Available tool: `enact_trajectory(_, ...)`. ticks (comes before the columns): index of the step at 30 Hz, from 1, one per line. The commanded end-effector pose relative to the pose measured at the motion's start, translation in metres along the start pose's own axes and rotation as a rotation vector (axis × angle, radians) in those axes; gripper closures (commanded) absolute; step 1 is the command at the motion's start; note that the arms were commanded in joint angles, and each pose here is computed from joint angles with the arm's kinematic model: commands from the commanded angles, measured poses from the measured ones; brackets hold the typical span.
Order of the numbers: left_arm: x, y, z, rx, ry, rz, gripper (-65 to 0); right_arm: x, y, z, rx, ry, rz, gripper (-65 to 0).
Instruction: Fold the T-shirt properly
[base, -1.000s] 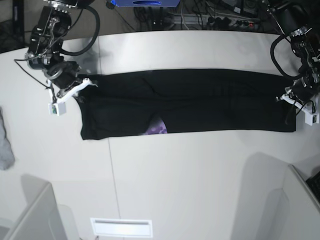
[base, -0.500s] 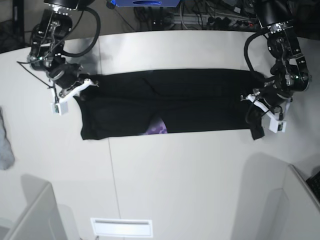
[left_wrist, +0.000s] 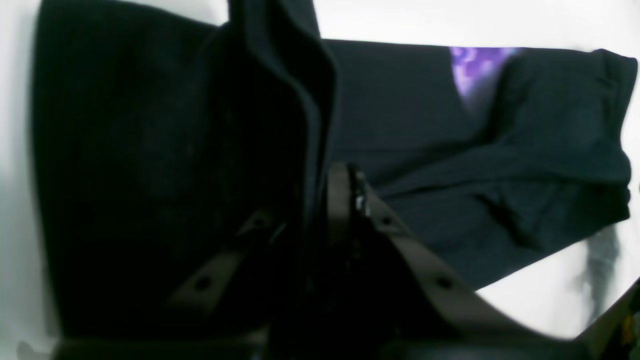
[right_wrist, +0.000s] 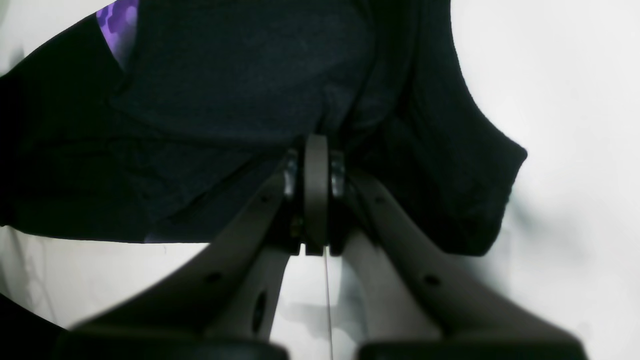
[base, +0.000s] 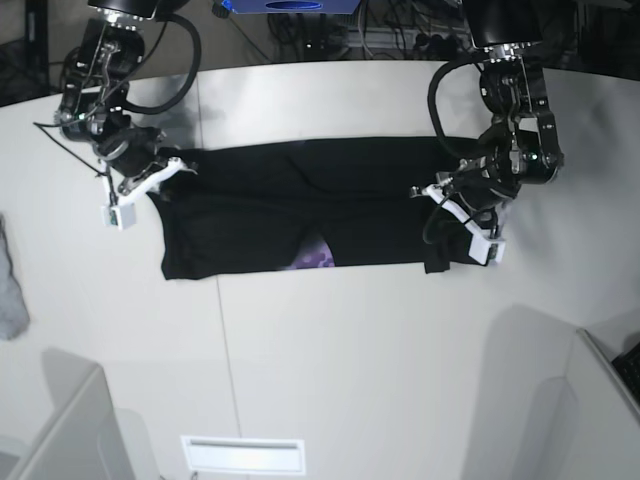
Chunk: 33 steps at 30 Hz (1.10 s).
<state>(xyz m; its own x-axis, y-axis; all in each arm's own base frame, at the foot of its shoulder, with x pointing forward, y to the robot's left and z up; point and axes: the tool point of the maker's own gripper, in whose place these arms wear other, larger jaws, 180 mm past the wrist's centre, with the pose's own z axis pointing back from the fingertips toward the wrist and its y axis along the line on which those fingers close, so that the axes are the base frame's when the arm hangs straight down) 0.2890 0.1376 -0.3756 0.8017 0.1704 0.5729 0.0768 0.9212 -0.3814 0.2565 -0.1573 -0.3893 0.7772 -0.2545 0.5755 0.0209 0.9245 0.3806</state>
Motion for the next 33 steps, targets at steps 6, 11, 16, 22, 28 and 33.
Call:
enact_trajectory(6, 0.013, -0.027, -0.007, -0.063, -0.038, 0.017, 0.0, 0.011, 0.001, 0.004, 0.007, -0.037, 0.011, 0.0)
enact_trajectory(11, 0.007, -0.046, -0.014, -0.103, -0.02, 0.008, 0.0, 0.01, 0.0, 0.004, 0.005, -0.034, 0.013, 0.0)
enact_trajectory(16, 0.003, -0.05, -0.018, -0.114, -0.009, 0.024, 0.0, 0.009, 0.0, 0.004, 0.005, -0.032, 0.013, 0.0)
enact_trajectory(22, -0.005, -0.061, -0.028, -0.141, 0.025, 0.018, 0.0, 0.009, 0.0, 0.004, 0.005, -0.032, 0.013, 0.0)
enact_trajectory(28, 0.001, -0.061, -0.029, -0.143, 0.016, 0.014, 0.0, 0.007, -0.001, 0.004, 0.003, -0.028, 0.012, 0.0)
enact_trajectory(33, -0.001, -0.059, -0.034, -0.142, 0.031, 0.025, 0.0, 0.008, 0.0, 0.004, 0.004, -0.029, 0.012, 0.0)
